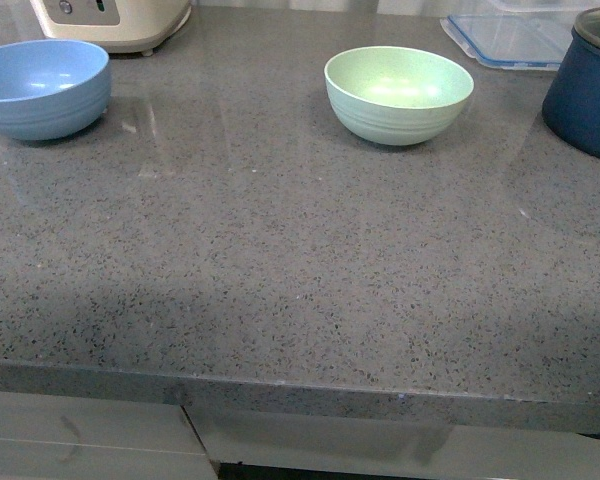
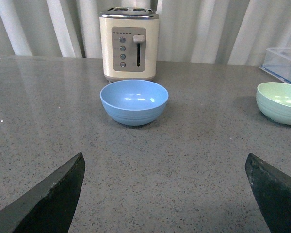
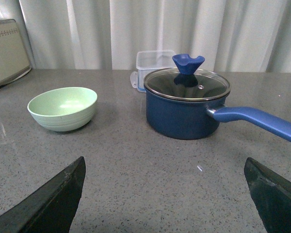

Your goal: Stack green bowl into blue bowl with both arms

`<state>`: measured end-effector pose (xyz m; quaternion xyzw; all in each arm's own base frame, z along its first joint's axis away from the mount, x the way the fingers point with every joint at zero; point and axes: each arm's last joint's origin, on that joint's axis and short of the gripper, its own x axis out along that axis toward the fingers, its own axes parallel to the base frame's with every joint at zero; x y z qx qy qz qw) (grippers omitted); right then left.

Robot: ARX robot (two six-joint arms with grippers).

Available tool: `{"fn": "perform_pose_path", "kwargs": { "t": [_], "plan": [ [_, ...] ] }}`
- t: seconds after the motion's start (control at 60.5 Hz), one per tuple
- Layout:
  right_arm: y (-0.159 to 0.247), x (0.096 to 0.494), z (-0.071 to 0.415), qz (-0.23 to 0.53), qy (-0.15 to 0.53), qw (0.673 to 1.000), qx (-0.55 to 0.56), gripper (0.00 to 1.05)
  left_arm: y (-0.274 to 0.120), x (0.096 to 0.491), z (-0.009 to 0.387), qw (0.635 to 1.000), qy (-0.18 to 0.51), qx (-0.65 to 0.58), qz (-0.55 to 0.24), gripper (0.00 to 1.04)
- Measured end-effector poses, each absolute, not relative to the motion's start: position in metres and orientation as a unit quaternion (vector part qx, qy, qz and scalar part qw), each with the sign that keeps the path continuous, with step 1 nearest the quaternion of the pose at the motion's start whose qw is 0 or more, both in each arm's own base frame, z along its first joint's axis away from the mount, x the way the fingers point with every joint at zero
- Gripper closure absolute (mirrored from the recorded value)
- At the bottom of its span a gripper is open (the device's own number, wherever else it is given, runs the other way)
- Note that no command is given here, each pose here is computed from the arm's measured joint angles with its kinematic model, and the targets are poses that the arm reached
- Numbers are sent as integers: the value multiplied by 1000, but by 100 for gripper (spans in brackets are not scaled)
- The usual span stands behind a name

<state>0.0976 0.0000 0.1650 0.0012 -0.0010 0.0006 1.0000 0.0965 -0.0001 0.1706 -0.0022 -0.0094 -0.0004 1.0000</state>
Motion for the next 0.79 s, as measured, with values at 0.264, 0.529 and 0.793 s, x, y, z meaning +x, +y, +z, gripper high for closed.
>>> {"fn": "perform_pose_path", "kwargs": {
  "t": [0.264, 0.529, 0.793],
  "plan": [
    [0, 98, 165, 1, -1, 1000, 1, 10, 0, 97, 171, 1000, -9, -2, 0, 7],
    [0, 98, 165, 1, -1, 1000, 1, 10, 0, 97, 171, 1000, -9, -2, 0, 7],
    [0, 98, 165, 1, -1, 1000, 1, 10, 0, 97, 171, 1000, -9, -2, 0, 7]
  ]
}}
